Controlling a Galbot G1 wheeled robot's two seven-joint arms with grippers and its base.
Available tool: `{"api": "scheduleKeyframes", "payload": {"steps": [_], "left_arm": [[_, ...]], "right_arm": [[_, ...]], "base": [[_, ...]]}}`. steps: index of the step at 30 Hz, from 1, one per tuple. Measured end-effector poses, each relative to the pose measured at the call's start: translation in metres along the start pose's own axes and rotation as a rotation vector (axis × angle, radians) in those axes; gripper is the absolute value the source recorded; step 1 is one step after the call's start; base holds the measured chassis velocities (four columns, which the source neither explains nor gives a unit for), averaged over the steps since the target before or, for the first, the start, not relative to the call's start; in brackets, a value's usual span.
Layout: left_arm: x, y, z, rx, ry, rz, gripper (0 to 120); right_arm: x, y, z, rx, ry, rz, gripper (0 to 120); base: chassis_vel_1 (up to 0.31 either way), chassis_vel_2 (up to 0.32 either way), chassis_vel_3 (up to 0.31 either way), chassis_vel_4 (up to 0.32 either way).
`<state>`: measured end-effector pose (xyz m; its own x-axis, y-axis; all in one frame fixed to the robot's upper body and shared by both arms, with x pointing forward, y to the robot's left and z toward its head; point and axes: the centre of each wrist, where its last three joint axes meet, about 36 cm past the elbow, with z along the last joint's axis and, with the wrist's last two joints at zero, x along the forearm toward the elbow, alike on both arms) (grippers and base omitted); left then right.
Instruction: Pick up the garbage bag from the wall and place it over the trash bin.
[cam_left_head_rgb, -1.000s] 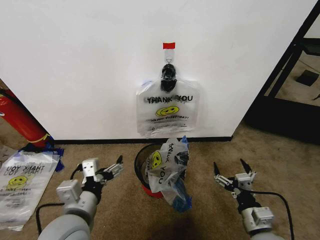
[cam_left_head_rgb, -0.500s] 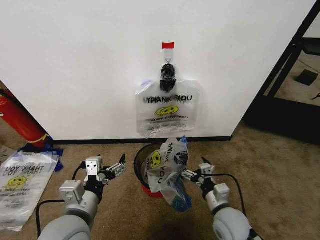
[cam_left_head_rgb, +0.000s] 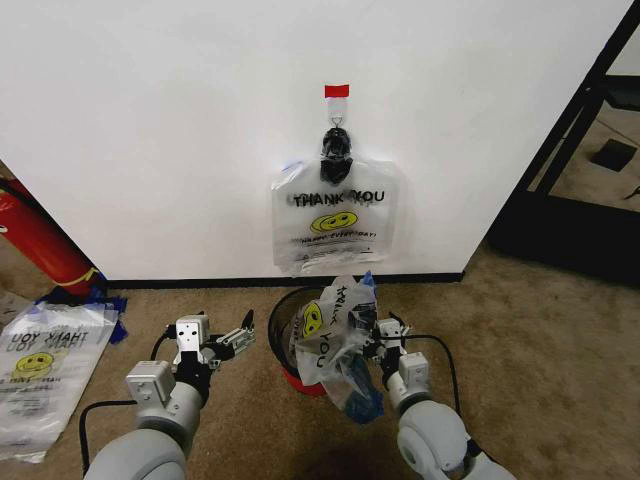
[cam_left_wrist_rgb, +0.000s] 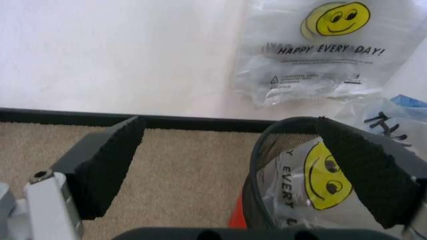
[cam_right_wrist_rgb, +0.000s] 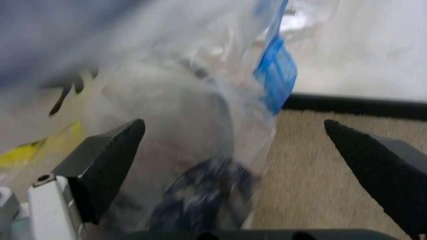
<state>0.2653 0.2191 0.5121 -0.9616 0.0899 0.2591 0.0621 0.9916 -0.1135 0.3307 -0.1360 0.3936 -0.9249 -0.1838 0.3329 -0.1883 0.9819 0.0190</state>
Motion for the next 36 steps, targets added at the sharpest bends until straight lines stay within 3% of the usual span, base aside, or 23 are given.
{"api": "scheduleKeyframes", "payload": {"steps": [16, 25, 28, 30, 32, 36], "left_arm": [[0.002, -0.002, 0.005, 0.009, 0.007, -0.009, 100], [0.001, -0.004, 0.006, 0.014, 0.006, -0.006, 100], [0.001, -0.004, 0.006, 0.016, 0.007, -0.005, 100], [0.001, -0.005, 0.006, 0.017, 0.007, -0.005, 100], [0.001, -0.005, 0.007, 0.017, 0.008, -0.005, 100], [0.001, -0.003, 0.006, 0.014, 0.004, -0.009, 100]], "right_arm": [[-0.002, 0.014, -0.005, -0.086, 0.111, -0.003, 100], [-0.001, 0.012, -0.008, -0.14, 0.176, -0.006, 90], [-0.002, 0.012, -0.009, -0.149, 0.182, -0.009, 82], [-0.003, 0.011, -0.013, -0.158, 0.183, -0.011, 71], [-0.003, 0.011, -0.013, -0.158, 0.183, -0.011, 69], [-0.006, 0.012, -0.016, -0.17, 0.198, -0.016, 48]], "base": [[0.0, 0.0, 0.0, 0.0], [0.0, 0.0, 0.0, 0.0], [0.0, 0.0, 0.0, 0.0], [0.0, 0.0, 0.0, 0.0], [0.0, 0.0, 0.0, 0.0], [0.0, 0.0, 0.0, 0.0]]}}
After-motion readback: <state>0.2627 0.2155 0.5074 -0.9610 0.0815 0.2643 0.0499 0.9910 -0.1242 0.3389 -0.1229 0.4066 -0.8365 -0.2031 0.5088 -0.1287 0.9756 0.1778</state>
